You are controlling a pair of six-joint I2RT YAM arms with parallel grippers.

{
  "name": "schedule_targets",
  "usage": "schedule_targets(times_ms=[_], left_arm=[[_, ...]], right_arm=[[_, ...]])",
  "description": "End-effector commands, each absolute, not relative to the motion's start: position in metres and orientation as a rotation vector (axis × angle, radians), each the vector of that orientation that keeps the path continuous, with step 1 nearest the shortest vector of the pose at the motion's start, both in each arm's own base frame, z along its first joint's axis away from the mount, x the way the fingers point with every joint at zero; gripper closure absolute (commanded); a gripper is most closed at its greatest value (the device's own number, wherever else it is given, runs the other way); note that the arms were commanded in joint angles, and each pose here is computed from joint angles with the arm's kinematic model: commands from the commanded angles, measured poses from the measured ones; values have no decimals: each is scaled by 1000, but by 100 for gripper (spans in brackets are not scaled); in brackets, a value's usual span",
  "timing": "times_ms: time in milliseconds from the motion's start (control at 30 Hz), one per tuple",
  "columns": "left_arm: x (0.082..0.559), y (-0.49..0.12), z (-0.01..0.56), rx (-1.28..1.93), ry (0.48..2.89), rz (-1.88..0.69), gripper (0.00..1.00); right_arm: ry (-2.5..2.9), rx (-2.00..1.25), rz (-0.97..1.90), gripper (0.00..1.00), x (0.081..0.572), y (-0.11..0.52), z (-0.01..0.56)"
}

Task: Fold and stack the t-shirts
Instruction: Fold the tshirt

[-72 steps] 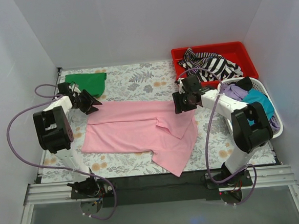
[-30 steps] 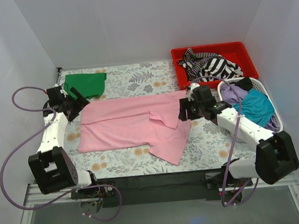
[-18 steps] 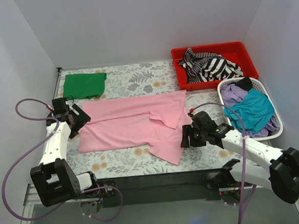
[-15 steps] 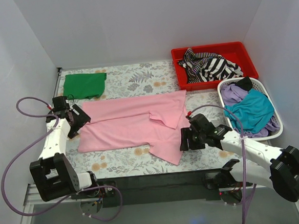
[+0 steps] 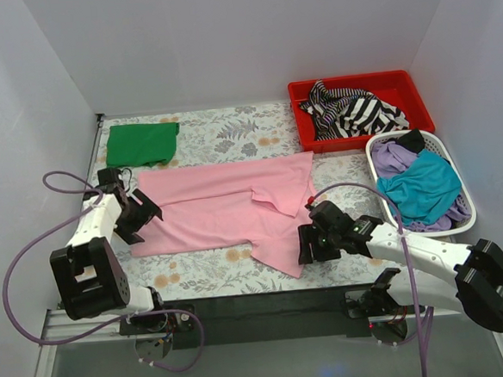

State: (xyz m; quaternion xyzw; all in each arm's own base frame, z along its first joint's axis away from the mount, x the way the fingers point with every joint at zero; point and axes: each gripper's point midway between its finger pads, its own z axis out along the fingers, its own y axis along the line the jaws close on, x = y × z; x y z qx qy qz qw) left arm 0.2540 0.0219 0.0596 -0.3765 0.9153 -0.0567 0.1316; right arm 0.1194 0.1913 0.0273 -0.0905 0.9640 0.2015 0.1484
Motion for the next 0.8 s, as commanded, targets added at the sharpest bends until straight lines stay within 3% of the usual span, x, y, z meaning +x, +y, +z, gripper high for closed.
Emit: schedule_targets(times_ms=[0, 500, 767], left_arm=[[243, 10, 57, -1152, 2671, -225, 23], [194, 0, 46, -1506, 2570, -169, 23], [201, 19, 38, -1571, 2540, -2, 23]], right_arm=[[2768, -270, 550, 34, 118, 187, 24], [2693, -401, 582, 32, 137, 205, 36], [2670, -416, 600, 32, 141, 211, 42]])
